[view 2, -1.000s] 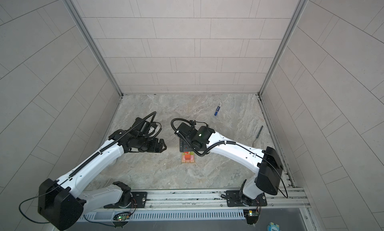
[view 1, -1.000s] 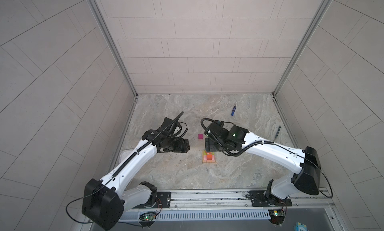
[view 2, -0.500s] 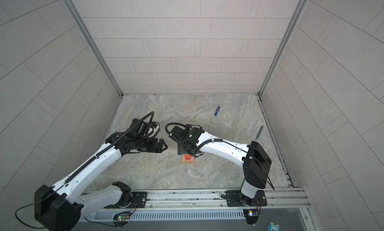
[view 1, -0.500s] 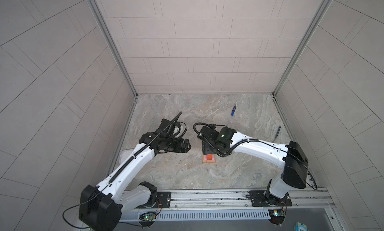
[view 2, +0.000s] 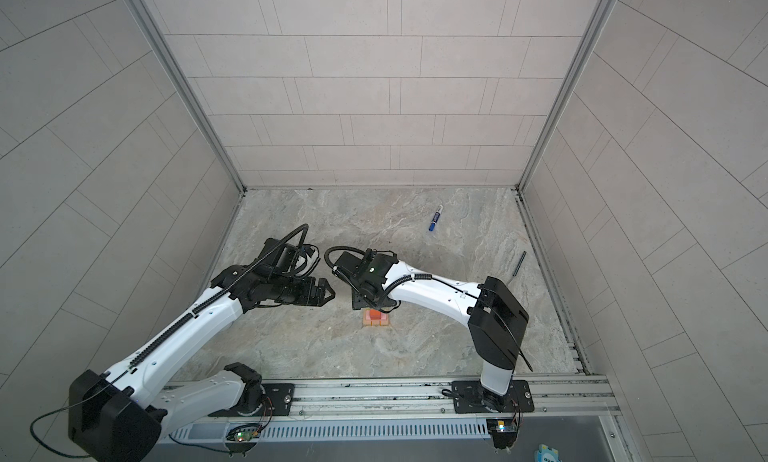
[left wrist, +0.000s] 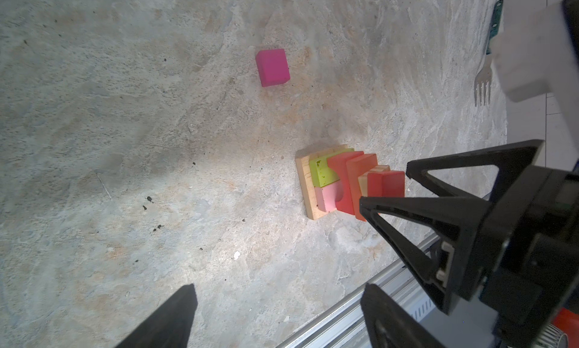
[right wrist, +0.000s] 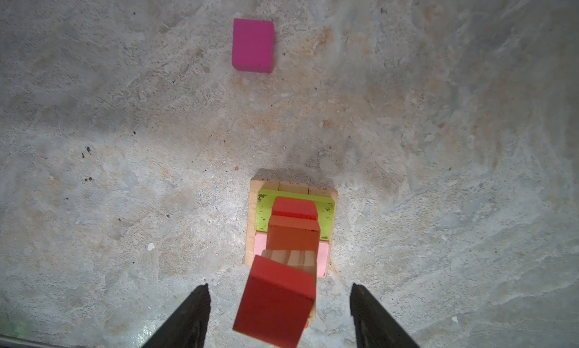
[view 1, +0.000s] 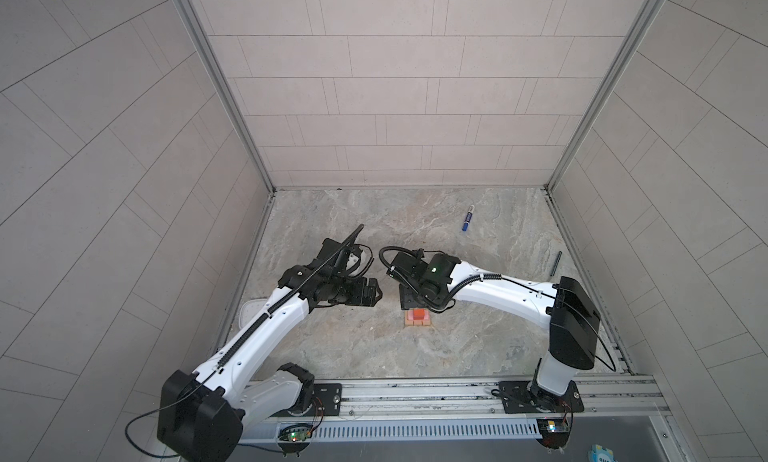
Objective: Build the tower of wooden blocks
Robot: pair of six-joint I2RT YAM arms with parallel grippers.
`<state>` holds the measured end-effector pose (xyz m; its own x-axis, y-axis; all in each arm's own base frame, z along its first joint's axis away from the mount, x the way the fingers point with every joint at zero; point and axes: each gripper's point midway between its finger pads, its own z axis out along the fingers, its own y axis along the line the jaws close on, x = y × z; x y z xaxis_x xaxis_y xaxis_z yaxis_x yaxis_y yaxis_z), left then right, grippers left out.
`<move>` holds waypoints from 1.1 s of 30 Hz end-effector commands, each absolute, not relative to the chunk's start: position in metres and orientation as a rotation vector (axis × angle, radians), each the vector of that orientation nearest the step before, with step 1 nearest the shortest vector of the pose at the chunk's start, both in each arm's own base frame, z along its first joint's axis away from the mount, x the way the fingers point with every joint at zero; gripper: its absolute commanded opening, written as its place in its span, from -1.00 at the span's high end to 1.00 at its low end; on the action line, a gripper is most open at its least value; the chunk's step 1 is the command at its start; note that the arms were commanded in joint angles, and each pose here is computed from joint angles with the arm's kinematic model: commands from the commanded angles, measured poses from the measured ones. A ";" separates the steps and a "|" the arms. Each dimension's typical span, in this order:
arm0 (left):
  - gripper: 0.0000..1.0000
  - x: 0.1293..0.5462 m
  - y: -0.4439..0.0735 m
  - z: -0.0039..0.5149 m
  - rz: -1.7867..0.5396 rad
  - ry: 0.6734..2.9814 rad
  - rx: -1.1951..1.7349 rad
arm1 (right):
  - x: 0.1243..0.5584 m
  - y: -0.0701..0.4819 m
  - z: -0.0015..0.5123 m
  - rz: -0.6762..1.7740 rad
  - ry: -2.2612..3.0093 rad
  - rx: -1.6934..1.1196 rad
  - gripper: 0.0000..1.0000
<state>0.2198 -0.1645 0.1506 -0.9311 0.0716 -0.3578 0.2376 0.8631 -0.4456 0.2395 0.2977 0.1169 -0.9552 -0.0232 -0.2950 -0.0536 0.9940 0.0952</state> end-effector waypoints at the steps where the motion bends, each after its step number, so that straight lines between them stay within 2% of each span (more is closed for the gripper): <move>1: -0.79 0.219 -0.164 0.150 -0.722 2.697 0.226 | 0.238 0.293 0.115 0.126 2.855 -0.058 -0.40; 28: -0.78 0.219 -0.163 0.149 -0.729 2.699 0.219 | 0.234 0.285 0.109 0.100 2.881 -0.082 -0.11; 33: -0.78 0.219 -0.163 0.149 -0.730 2.698 0.218 | 0.234 0.282 0.113 0.101 2.876 -0.082 -0.11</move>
